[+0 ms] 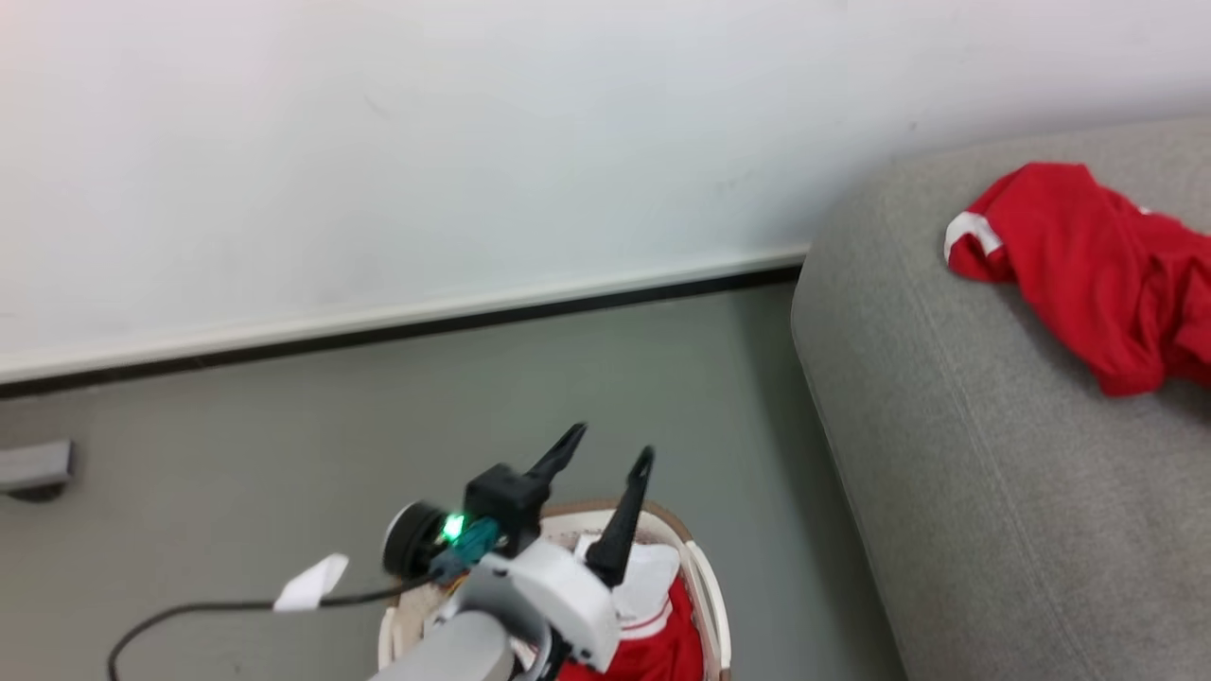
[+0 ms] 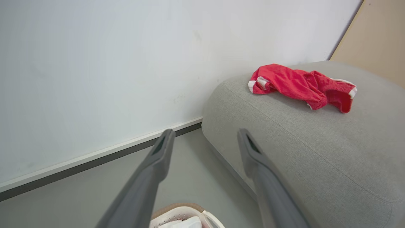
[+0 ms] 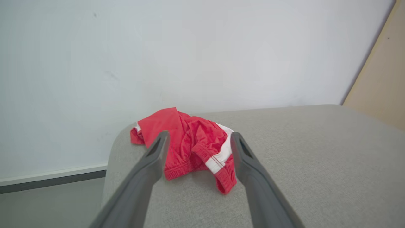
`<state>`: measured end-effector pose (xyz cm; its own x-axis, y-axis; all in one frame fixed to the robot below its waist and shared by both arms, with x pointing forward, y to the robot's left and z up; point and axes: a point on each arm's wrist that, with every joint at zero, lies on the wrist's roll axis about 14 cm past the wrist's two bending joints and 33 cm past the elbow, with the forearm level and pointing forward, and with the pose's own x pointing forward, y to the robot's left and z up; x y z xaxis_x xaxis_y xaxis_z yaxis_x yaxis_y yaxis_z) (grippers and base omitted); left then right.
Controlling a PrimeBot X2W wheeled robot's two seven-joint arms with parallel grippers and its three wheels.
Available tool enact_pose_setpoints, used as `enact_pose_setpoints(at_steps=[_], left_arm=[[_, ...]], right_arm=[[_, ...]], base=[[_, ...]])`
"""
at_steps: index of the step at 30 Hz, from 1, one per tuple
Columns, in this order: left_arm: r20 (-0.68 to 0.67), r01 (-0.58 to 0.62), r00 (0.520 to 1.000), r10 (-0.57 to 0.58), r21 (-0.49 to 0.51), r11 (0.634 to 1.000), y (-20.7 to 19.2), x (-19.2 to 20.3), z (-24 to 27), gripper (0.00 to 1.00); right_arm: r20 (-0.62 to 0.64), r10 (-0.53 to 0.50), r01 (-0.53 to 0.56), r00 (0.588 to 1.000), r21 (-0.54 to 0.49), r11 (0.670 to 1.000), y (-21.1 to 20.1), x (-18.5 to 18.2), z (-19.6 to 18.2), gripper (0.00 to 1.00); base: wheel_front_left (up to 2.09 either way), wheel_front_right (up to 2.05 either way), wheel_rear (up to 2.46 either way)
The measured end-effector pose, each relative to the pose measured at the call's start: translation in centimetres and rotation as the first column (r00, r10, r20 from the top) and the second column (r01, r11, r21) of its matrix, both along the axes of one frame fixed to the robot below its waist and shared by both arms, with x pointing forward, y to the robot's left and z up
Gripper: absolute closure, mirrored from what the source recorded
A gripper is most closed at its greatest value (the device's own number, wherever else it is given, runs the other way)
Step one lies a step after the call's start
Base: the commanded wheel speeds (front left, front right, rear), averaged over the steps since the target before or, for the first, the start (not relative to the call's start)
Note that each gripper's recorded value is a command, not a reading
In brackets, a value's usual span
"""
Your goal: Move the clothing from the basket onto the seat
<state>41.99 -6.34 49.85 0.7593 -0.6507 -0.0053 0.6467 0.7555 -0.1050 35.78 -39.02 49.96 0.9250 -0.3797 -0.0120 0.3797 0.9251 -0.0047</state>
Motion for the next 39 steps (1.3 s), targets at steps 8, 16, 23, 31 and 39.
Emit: enact_pose_setpoints(at_steps=[8,16,23,31,39], left_arm=[[0.002,-0.201,0.980,0.201,-0.011,0.980,5.9,-1.4,0.9,0.00],[-0.014,-0.405,0.914,0.405,-0.039,0.913,12.8,-3.3,0.8,0.00],[-0.011,-0.533,0.846,0.533,-0.032,0.846,17.8,-5.1,0.1,0.00],[0.002,-0.610,0.792,0.610,-0.023,0.792,20.8,-6.6,-0.4,0.00],[0.000,-0.590,0.807,0.590,-0.027,0.807,20.6,-6.8,-0.9,0.00]], right_arm=[[0.125,0.122,-0.124,0.985,0.011,0.992,5.6,-0.5,2.5,0.00],[0.151,0.269,-0.283,0.951,0.083,0.955,13.0,0.4,1.4,0.00],[0.128,0.378,-0.392,0.917,0.113,0.913,18.0,0.8,0.0,0.00],[0.098,0.433,-0.444,0.896,0.152,0.883,20.9,0.1,-1.5,0.00],[0.072,0.453,-0.458,0.889,0.190,0.868,22.2,-0.3,-2.8,0.00]], base=[[0.00,0.00,0.00],[0.00,0.00,0.00],[0.00,0.00,0.00],[0.00,0.00,0.00],[0.00,0.00,0.00]])
